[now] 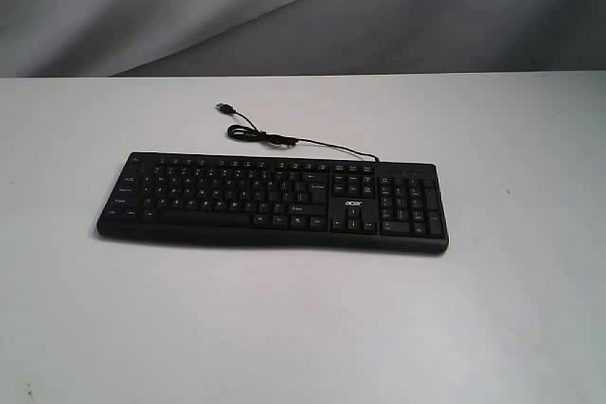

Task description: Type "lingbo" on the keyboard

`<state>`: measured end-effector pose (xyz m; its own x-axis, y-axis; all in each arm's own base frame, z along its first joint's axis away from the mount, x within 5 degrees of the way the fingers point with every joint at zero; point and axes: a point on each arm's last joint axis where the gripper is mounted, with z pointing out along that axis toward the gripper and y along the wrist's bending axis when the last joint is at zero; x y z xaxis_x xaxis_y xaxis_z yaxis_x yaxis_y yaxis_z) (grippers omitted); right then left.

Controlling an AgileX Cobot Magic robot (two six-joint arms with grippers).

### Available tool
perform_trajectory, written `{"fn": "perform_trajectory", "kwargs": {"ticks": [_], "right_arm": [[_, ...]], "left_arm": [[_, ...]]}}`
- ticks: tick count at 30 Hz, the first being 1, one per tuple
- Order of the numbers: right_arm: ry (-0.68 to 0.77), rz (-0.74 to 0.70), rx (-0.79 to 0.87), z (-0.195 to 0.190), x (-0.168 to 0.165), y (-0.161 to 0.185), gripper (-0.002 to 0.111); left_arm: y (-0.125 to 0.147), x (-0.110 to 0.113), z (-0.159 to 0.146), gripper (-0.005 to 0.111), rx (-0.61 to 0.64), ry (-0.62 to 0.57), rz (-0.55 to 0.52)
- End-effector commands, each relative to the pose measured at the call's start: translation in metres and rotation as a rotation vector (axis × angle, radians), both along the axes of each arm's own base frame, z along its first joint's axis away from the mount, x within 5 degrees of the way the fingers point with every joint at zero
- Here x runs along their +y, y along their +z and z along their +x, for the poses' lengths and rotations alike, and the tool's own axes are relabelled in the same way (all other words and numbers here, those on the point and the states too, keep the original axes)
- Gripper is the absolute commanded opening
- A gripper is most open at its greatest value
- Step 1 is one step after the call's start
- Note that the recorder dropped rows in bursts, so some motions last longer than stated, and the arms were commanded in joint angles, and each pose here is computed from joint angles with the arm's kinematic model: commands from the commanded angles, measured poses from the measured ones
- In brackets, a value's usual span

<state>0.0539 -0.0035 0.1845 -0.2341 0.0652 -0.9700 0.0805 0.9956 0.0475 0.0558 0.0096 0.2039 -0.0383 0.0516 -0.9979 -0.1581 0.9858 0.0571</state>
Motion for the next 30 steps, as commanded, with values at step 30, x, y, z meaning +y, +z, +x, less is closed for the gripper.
{"fn": "perform_trajectory", "kwargs": {"ticks": [30], "right_arm": [[0.219, 0.154, -0.867, -0.009, 0.016, 0.116, 0.000]], "left_arm": [[-0.001, 0.000, 0.000, 0.001, -0.009, -0.008, 0.000]]}}
